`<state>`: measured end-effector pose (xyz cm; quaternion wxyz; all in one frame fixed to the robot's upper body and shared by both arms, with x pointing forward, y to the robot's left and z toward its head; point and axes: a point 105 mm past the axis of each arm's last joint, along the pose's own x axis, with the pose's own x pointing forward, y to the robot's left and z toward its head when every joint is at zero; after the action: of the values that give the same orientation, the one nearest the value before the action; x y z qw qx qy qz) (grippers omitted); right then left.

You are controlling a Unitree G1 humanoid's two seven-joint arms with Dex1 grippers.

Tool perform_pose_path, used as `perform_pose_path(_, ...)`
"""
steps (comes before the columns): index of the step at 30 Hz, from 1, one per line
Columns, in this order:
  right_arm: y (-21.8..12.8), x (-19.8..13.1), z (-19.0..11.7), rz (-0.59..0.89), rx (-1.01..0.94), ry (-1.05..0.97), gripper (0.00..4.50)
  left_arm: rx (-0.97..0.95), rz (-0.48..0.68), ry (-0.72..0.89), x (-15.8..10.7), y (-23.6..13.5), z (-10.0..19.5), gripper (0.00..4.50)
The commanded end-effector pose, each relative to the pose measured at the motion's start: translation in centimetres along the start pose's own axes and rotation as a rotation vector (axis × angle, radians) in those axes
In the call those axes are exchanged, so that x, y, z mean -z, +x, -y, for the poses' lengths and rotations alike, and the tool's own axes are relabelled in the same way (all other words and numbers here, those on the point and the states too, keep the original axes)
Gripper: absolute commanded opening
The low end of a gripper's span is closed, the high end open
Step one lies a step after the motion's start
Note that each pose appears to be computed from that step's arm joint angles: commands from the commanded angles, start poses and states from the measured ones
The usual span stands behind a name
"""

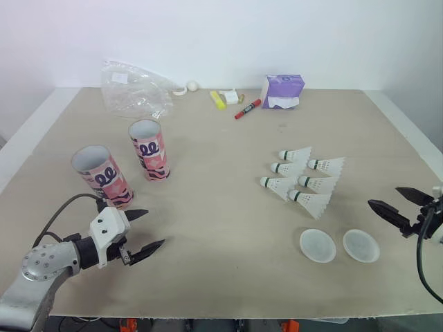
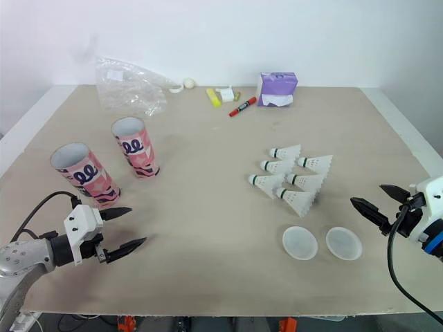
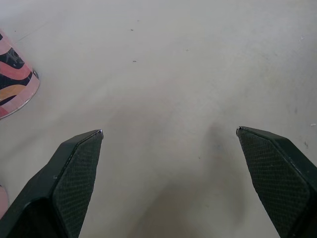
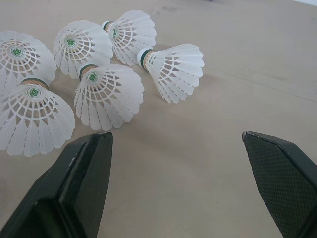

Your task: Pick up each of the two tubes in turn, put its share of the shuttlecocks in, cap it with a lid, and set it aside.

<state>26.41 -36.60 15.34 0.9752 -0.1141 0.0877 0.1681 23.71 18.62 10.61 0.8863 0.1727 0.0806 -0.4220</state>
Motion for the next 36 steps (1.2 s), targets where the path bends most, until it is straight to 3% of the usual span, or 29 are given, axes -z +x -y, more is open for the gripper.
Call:
perform_pose_path(1, -0.2, -2.0, 0.3, 0.042, 0.004, -0.056, 4.48, 0.032, 0.041, 0.047, -1.2, 0.1, 0.3, 4.50)
perform_pose_path(19, -0.2, -2.0, 0.3, 0.036, -0.001, -0.066, 4.48, 0.092, 0.097, 0.030, -1.9, 0.4, 0.9, 4.50)
perform_pose_path(23, 0.8, -3.9, -0.7, 0.088, -0.046, -0.116, 4.48, 0.010, 0.110, 0.007, -2.0, 0.4, 0.3, 4.50)
perform_pose_path(30, 5.7, -9.1, -10.2, 0.239, -0.387, -0.168, 4.48, -0.229, 0.164, -0.109, -2.1, -0.1, 1.4, 4.50)
perform_pose_path(36, 7.9, -11.1, -20.2, 0.324, -0.752, -0.124, 4.48, -0.623, 0.142, -0.161, -0.6, -2.8, 0.0, 4.50)
